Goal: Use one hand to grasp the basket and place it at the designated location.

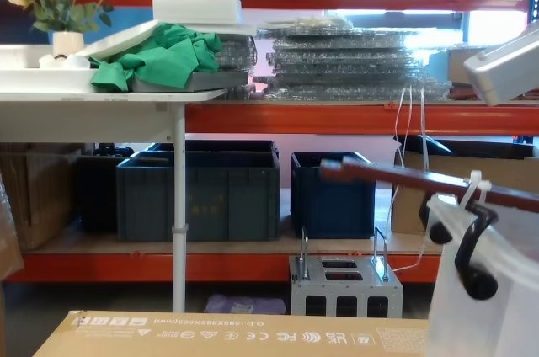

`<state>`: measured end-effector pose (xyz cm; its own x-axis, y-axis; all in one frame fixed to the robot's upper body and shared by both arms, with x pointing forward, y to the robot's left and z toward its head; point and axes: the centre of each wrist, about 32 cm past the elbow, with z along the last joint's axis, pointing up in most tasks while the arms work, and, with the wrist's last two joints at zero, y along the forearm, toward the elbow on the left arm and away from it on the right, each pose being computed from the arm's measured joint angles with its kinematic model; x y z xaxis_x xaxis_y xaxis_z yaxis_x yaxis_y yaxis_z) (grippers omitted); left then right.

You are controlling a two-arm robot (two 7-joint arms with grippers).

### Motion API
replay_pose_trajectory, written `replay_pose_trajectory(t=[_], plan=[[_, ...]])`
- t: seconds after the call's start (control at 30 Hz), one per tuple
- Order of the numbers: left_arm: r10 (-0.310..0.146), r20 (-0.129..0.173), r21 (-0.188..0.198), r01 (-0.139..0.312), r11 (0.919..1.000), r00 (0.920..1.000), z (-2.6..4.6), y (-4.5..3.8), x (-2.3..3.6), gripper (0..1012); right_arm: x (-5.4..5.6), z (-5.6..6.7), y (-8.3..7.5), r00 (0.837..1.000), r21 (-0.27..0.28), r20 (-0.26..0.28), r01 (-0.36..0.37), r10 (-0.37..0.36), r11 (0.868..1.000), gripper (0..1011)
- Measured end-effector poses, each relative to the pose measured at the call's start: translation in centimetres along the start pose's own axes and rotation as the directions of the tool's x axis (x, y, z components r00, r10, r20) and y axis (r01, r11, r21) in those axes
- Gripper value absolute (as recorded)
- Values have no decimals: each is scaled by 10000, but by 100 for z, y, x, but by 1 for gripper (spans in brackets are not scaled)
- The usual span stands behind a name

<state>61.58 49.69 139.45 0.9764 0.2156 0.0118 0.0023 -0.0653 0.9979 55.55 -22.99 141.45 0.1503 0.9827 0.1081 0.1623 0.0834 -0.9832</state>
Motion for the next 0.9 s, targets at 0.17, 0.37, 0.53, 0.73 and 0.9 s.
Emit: replay_pose_trajectory(t=[0.17,0.37,0.53,0.73,0.9], plan=[[0,8,-5,0,10000,10000,3,0,0,0,141,64,74,9995,124,321,25,-29,9999,0],[0,0,1,0,10000,10000,0,0,0,0,251,106,162,9986,222,522,-5,-7,9998,0],[0,-1,0,0,10000,10000,0,0,0,0,272,113,175,9985,231,546,-13,1,9997,0],[0,-2,1,0,10000,10000,-1,0,0,0,310,124,197,9983,221,588,-31,18,9998,0],[0,-7,3,0,10000,10000,-3,0,0,0,418,153,261,9969,272,780,-49,28,9996,0]])
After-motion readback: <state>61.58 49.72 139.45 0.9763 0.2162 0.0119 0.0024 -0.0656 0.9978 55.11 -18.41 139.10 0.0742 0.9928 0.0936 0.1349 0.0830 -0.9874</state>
